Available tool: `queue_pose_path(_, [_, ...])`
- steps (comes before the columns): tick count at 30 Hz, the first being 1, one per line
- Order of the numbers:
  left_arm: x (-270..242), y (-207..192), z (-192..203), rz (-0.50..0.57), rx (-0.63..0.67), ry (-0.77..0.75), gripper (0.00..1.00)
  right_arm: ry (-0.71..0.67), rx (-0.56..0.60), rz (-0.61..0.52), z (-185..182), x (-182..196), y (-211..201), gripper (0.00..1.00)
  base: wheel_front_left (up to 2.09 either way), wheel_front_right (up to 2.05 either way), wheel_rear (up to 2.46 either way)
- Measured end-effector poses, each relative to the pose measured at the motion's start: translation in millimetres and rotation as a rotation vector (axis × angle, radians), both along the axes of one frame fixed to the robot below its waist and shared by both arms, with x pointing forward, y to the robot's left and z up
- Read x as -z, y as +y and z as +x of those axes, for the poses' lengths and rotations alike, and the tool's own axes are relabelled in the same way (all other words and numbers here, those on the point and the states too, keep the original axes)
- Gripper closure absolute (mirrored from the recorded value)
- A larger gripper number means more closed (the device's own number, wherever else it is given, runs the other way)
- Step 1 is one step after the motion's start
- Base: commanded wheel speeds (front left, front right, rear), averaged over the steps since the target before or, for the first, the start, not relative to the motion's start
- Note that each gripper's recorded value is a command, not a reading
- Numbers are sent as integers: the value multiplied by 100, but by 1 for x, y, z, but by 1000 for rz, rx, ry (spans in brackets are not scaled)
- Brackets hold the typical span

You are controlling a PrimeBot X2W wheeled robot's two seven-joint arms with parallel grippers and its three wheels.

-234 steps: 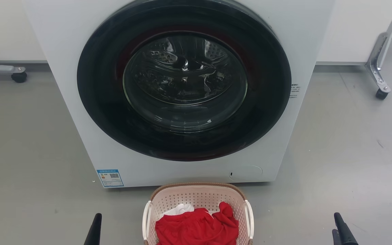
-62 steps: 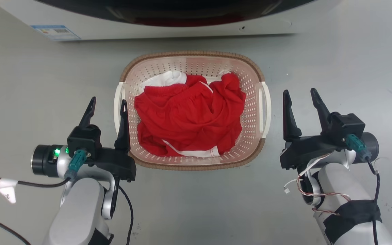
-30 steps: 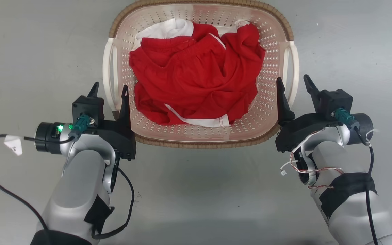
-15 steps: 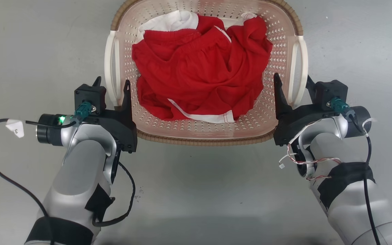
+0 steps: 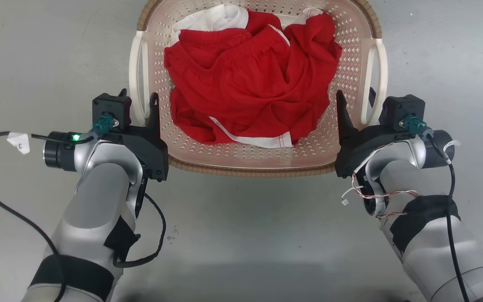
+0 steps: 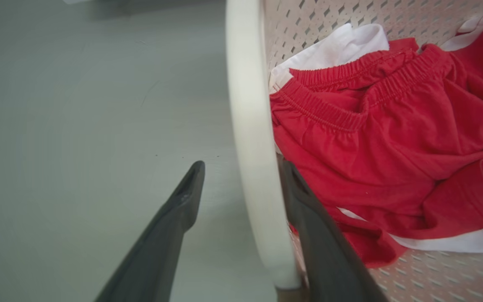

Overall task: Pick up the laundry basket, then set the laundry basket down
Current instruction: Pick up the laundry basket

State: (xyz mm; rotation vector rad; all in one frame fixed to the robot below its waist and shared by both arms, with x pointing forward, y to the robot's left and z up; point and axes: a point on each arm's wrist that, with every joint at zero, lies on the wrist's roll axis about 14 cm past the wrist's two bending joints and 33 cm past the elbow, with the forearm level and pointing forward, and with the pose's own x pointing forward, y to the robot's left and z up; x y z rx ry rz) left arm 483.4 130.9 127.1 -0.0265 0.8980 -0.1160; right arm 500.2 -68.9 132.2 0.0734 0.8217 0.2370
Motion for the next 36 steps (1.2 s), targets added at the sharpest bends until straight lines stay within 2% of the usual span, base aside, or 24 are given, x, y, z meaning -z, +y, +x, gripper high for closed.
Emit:
queue_pose_path(1, [1, -1, 0, -4, 3, 3, 55, 4, -1, 1, -1, 1, 1, 23, 0, 0, 0])
queue_pose_path(2, [1, -2, 1, -6, 7, 3, 81, 6, -5, 0, -2, 1, 1, 47, 0, 0, 0])
queue_pose_path(3, [1, -3, 2, -9, 10, 2, 100, 8, -6, 1, -2, 2, 1, 62, 0, 0, 0])
queue_pose_path(5, [0, -13, 2, -30, 22, 1, 100, 9, -2, 11, 0, 1, 7, 83, 0, 0, 0])
queue_pose_path(6, [0, -13, 2, -34, 19, 3, 100, 10, 5, 7, 1, 1, 5, 87, 0, 0, 0])
queue_pose_path(7, [0, -14, 2, -35, 20, 3, 100, 10, 5, 7, 2, 1, 4, 100, 0, 0, 0])
queue_pose_path(22, [-11, -22, 2, -51, 37, 1, 100, 15, 25, 10, 0, -13, 0, 100, 0, 0, 0])
queue_pose_path(36, [-46, -26, -8, -55, 40, -16, 100, -11, 16, 6, -7, -53, -2, 100, 0, 0, 0])
